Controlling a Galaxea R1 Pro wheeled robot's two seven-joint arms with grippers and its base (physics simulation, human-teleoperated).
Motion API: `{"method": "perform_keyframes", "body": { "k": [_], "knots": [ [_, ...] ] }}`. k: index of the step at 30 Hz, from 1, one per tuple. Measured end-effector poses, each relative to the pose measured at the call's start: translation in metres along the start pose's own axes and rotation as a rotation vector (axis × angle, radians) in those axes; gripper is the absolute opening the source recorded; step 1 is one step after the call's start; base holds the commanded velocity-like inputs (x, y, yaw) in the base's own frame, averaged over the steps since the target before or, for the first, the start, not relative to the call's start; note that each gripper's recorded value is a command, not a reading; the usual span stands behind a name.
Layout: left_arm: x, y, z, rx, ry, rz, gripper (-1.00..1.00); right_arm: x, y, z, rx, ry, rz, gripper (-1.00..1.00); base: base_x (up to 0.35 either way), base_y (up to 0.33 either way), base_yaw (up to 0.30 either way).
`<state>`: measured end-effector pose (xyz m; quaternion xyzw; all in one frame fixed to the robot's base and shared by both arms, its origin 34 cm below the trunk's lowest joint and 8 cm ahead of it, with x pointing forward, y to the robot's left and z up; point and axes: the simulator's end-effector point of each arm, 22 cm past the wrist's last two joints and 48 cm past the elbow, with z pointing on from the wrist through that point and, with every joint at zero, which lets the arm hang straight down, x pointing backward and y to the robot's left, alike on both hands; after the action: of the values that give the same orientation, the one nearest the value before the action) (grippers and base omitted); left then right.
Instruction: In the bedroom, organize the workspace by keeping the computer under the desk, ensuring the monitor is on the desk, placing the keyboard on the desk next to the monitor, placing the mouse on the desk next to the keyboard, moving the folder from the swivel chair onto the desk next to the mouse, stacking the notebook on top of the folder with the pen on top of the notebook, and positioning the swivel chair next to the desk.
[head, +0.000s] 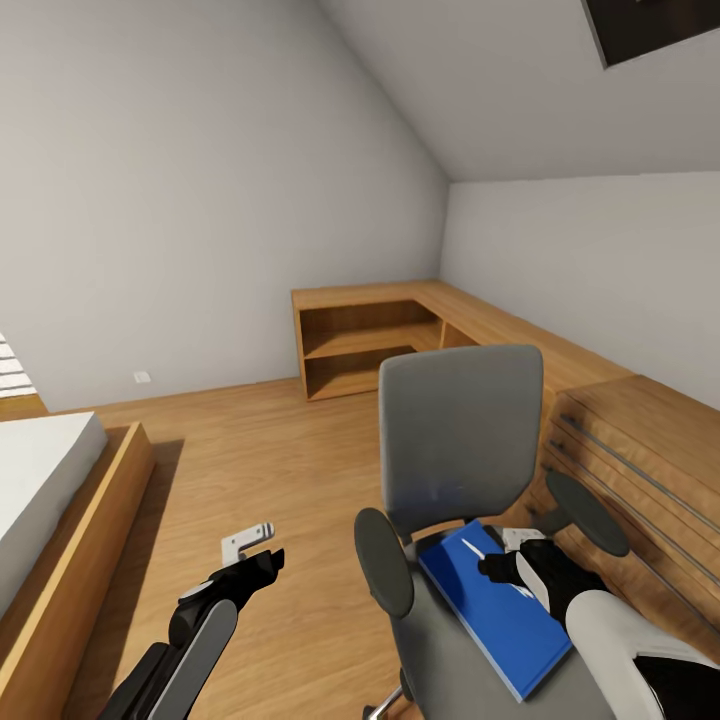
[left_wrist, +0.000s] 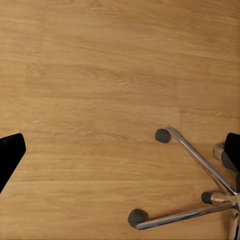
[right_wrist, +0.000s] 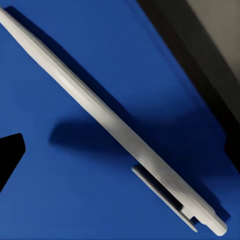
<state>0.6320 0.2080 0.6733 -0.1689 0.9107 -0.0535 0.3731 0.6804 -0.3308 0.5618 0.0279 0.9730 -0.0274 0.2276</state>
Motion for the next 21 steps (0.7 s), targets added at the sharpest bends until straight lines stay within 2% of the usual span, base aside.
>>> {"method": "perform_keyframes", "body": {
  "k": [21],
  "knots": [
    [0.0021,-0.0009,0.0011,0.003,0.002,-0.001,1.0,0.0025,0.0002,0.002,0.0,0.003,0.0,1.0,0.0,0.0,0.0]
  ]
}}
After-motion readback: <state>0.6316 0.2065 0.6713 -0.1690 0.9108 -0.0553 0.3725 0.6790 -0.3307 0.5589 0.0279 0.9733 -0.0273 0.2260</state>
